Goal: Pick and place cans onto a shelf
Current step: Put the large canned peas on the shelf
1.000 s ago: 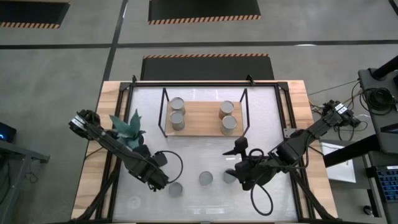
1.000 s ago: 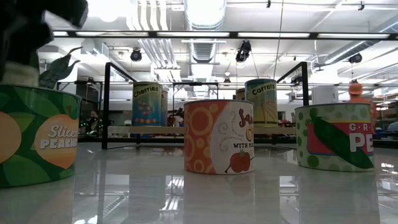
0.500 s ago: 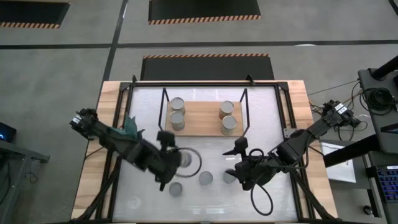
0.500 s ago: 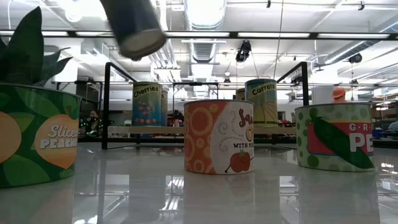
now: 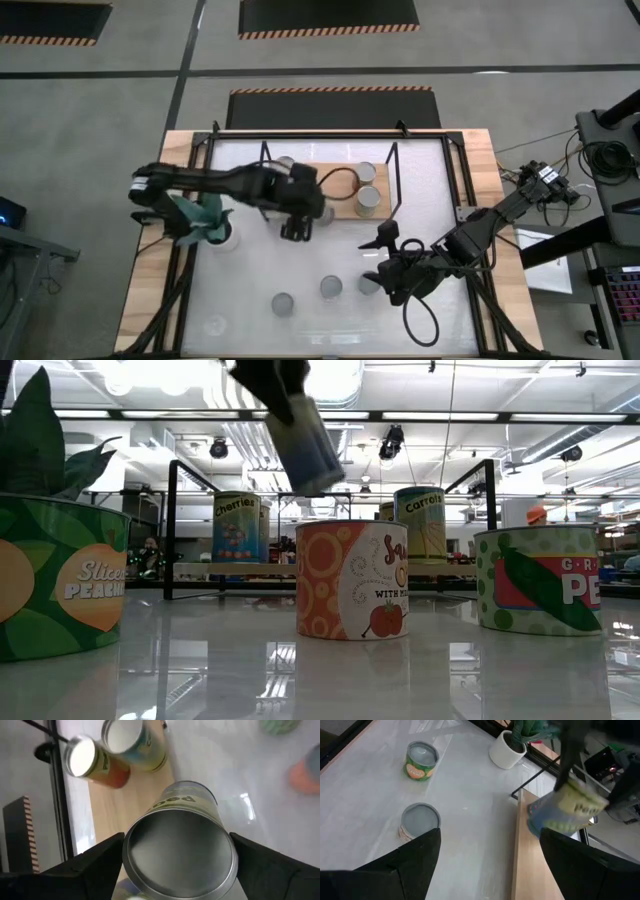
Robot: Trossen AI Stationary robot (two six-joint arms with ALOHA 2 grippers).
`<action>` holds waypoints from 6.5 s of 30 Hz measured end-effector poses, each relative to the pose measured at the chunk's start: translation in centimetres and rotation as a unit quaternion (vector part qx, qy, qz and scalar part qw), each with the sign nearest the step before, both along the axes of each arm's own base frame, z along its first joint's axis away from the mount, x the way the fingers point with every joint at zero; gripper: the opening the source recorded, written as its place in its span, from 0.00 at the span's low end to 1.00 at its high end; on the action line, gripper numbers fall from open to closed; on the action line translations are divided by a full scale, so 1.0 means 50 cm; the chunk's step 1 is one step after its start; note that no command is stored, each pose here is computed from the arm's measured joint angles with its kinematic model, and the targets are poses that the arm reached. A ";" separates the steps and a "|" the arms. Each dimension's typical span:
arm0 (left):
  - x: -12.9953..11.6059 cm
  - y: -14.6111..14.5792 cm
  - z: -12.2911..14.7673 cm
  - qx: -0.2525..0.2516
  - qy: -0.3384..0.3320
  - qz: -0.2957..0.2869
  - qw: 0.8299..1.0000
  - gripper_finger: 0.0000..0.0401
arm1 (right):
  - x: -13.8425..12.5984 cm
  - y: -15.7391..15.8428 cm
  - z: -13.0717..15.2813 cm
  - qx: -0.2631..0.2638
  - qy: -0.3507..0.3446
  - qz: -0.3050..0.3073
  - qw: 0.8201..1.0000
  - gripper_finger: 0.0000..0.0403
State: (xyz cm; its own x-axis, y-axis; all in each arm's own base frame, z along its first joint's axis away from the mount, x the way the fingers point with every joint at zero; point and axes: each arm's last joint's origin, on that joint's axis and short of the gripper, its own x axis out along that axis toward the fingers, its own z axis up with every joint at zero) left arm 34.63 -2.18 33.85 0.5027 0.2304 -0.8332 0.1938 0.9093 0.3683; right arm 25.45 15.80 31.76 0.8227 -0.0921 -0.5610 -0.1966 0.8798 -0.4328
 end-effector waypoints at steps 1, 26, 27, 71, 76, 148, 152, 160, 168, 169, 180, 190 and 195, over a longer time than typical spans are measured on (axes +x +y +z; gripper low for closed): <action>0.006 0.011 -0.008 0.003 0.008 0.000 1.000 0.78 | 0.000 0.000 0.000 0.000 0.001 0.000 1.000 0.81; 0.080 0.095 -0.107 0.025 0.064 0.014 0.998 0.85 | -0.002 -0.001 -0.002 0.008 0.005 -0.009 1.000 0.81; 0.081 0.097 -0.108 0.025 0.062 0.015 0.998 0.85 | -0.002 -0.001 -0.002 0.008 0.005 -0.009 1.000 0.81; -0.026 -0.100 -0.252 0.016 -0.247 0.122 0.961 0.01 | 0.069 -0.141 0.044 0.019 -0.043 -0.153 0.987 0.81; -0.027 -0.094 -0.256 0.021 -0.240 0.126 0.962 0.01 | 0.104 -0.243 0.086 0.105 -0.032 -0.100 0.989 0.76; -0.013 0.016 -0.259 -0.010 -0.210 0.159 0.965 0.00 | 0.228 -0.476 -0.095 0.145 0.196 -0.155 0.957 0.03; -0.014 0.017 -0.260 -0.007 -0.206 0.163 0.965 0.00 | 0.221 -0.470 -0.092 0.155 0.207 -0.160 0.953 0.03; -0.015 0.020 -0.261 -0.006 -0.206 0.172 0.963 0.00 | 0.206 -0.464 -0.081 0.167 0.217 -0.167 0.947 0.03; -0.015 0.022 -0.260 0.003 -0.213 0.184 0.959 0.00 | 0.193 -0.461 -0.048 0.181 0.188 -0.181 0.948 0.03; -0.015 0.022 -0.259 0.005 -0.214 0.186 0.959 0.00 | 0.191 -0.460 -0.044 0.185 0.183 -0.184 0.948 0.03; -0.015 0.022 -0.259 0.001 -0.216 0.191 0.957 0.00 | 0.195 -0.459 -0.048 0.198 0.181 -0.207 0.941 0.03; -0.017 0.021 -0.255 -0.001 -0.217 0.189 0.958 0.00 | 0.207 -0.463 -0.067 0.184 0.165 -0.229 0.941 0.03; -0.026 0.010 -0.234 -0.007 -0.232 0.181 0.956 0.00 | 0.209 -0.456 -0.094 0.186 0.182 -0.238 0.936 0.03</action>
